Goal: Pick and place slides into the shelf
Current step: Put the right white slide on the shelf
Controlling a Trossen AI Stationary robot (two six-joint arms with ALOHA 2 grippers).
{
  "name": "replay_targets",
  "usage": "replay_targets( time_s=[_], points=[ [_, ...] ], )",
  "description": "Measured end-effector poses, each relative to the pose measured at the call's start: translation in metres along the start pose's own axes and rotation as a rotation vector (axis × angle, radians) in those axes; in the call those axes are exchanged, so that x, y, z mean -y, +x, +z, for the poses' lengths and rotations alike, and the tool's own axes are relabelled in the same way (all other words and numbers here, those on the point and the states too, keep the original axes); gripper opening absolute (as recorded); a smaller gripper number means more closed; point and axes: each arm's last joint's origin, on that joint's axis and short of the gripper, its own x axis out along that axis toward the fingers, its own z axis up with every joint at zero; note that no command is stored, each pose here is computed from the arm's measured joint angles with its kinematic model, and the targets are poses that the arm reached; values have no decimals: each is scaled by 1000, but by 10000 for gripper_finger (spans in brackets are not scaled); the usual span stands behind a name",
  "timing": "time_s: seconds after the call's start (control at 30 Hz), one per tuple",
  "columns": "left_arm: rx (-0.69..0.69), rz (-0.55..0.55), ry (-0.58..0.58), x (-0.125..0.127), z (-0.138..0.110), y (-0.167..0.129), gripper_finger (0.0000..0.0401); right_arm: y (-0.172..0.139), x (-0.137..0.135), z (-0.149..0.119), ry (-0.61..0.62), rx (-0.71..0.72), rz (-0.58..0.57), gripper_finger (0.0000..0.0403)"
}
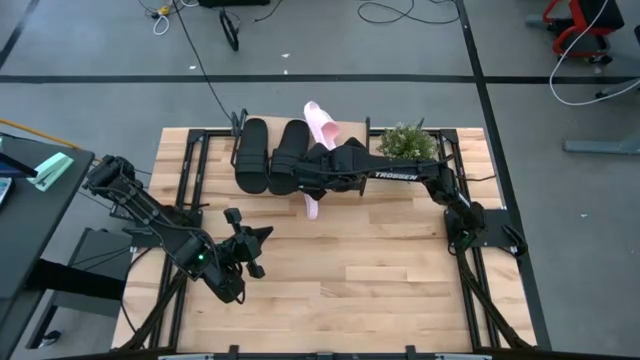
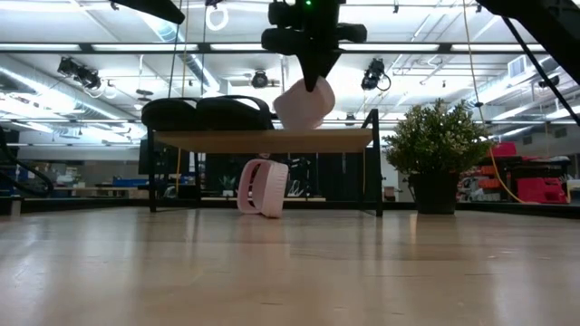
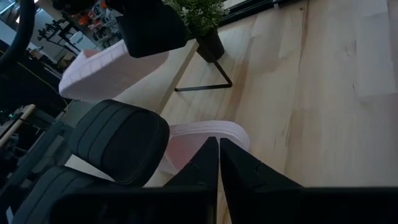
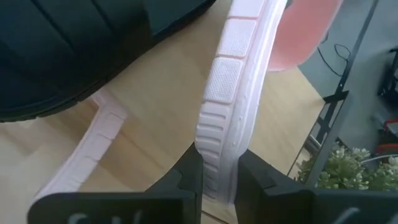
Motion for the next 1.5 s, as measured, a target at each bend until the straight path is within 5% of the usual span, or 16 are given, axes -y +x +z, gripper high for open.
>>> replay_targets(
  time_s=[0.47,0.73,0.9,1.23,1.5],
  points=[
    [0,0,-4,0,0,0,24,20,23,15,130,-75,14,58],
    [-2,0,-2,0,0,0,16,-13,52,18,219,-21,69,58],
    [-2,0,-2,0,0,0,13,-24,61,1,243,-34,59,58],
    [0,0,-6,0,0,0,23,16,72,-57,183,-133,-163,58],
    [-2,3,2,0,0,1,12,5,75,-55,237,-75,-76,58]
  ],
)
